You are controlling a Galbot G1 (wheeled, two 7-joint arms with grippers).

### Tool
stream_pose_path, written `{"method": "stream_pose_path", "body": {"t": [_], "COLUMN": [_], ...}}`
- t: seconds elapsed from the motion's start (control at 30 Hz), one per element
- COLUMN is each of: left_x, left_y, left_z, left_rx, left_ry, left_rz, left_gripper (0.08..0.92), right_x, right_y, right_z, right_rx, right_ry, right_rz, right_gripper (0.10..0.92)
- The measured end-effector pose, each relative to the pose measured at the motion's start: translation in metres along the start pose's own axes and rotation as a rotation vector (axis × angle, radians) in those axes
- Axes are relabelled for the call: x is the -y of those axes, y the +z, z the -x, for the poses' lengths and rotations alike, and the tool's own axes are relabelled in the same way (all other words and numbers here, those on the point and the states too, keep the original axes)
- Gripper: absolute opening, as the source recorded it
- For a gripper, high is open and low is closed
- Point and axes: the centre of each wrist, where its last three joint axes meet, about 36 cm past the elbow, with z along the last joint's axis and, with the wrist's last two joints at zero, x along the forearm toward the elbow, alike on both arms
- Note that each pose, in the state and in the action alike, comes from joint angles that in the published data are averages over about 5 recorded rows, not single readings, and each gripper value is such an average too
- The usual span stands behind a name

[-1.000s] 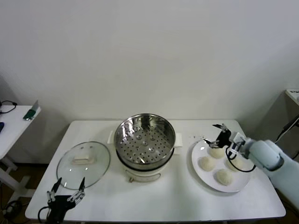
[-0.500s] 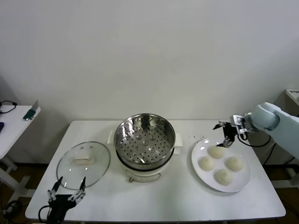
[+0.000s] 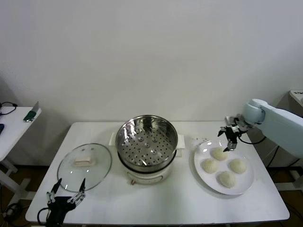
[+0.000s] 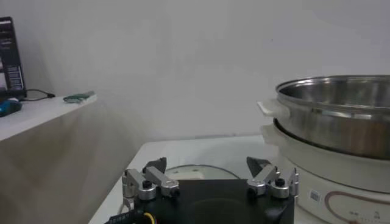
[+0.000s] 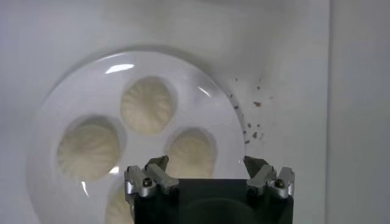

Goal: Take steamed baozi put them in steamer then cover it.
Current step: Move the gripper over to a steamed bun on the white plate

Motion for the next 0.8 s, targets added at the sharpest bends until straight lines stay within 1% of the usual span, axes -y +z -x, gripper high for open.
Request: {"method": "stream_pose_path", "body": {"t": [0.37, 0.8], "left_x": [-0.001, -0.001], "left_y": [0.005, 0.008], "left_z": [0.001, 0.002], "left_rx": [-0.013, -0.020], "left_ry": [-0.001, -0.004], "left_rz": [0.010, 0.020], "left_gripper": [0.823, 0.823], "right_x": [-0.003, -0.006], "right_y": [0.007, 0.007], "right_z": [0.035, 0.060], "right_rx": [-0.012, -0.022], "right_ry": [-0.023, -0.040], "right_rz": [0.044, 0.070], "right_gripper": [0.823, 0.810]}}
